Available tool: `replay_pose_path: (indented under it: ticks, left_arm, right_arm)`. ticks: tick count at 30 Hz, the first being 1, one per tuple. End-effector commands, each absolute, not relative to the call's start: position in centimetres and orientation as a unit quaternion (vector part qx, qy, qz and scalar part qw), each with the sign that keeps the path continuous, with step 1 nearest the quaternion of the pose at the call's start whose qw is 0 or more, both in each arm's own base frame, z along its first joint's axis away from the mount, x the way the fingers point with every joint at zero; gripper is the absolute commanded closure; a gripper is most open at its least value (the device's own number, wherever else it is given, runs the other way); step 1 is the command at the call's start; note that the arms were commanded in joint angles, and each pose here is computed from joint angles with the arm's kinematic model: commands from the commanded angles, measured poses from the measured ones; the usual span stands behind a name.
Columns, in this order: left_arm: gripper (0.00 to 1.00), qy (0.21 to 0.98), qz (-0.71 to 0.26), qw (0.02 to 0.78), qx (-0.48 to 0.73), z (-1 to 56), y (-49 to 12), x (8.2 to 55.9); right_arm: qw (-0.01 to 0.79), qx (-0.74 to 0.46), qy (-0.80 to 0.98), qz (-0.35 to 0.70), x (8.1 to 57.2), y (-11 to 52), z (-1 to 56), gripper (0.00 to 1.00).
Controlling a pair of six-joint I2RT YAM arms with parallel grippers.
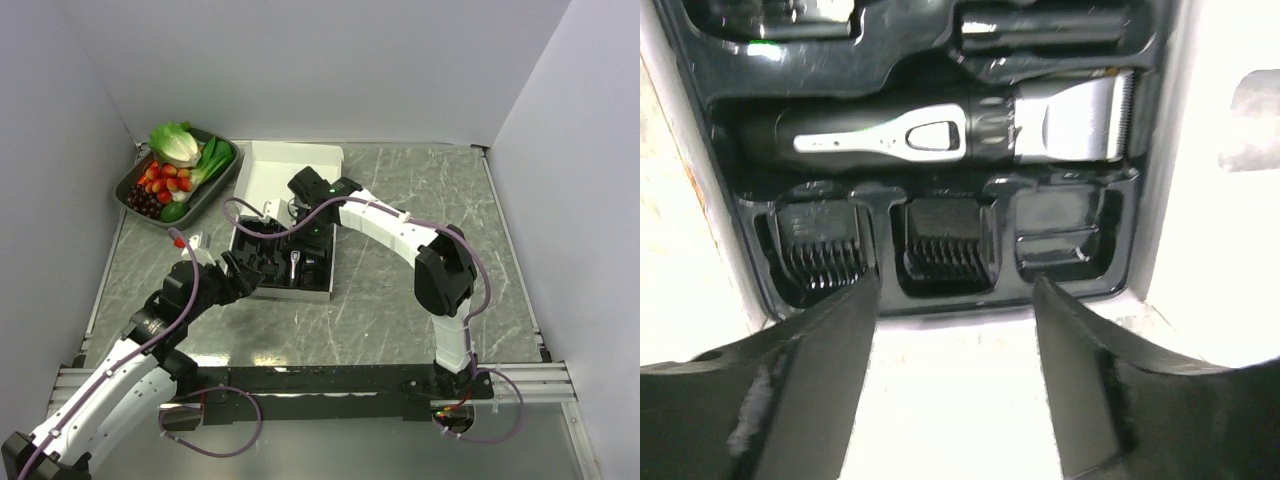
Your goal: Sort the hair-cutting tools
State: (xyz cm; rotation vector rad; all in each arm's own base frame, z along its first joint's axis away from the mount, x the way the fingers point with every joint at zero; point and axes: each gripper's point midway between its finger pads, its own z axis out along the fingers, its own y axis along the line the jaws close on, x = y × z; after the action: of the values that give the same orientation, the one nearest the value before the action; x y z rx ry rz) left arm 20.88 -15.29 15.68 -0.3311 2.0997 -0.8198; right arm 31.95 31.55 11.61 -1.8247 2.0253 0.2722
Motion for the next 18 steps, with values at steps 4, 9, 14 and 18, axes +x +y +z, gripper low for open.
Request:
replay_pose_path:
  ticks: [4, 9, 14, 18]
  left_arm:
    - [0.21, 0.821, -0.344, 0.439, -0.123, 17.7, -15.7, 21.3]
    - [0.22, 0.821, -0.342, 0.441, -0.124, 17.8, -15.6, 21.3]
    - [0.22, 0.821, -0.341, 0.44, -0.124, 17.7, -15.6, 21.3]
    - [0.22, 0.821, -0.34, 0.441, -0.125, 17.7, -15.5, 21.3]
  right_arm:
    - [0.232, -0.63, 0.734, 0.107, 32.7, 32.9, 13.0, 0.7]
    - [0.232, -0.625, 0.739, 0.101, 33.2, 33.0, 12.0, 0.8]
    - [0.238, -0.617, 0.744, 0.1, 34.0, 33.2, 11.4, 0.89]
    - [0.225, -0.614, 0.749, 0.104, 34.1, 33.1, 10.4, 0.92]
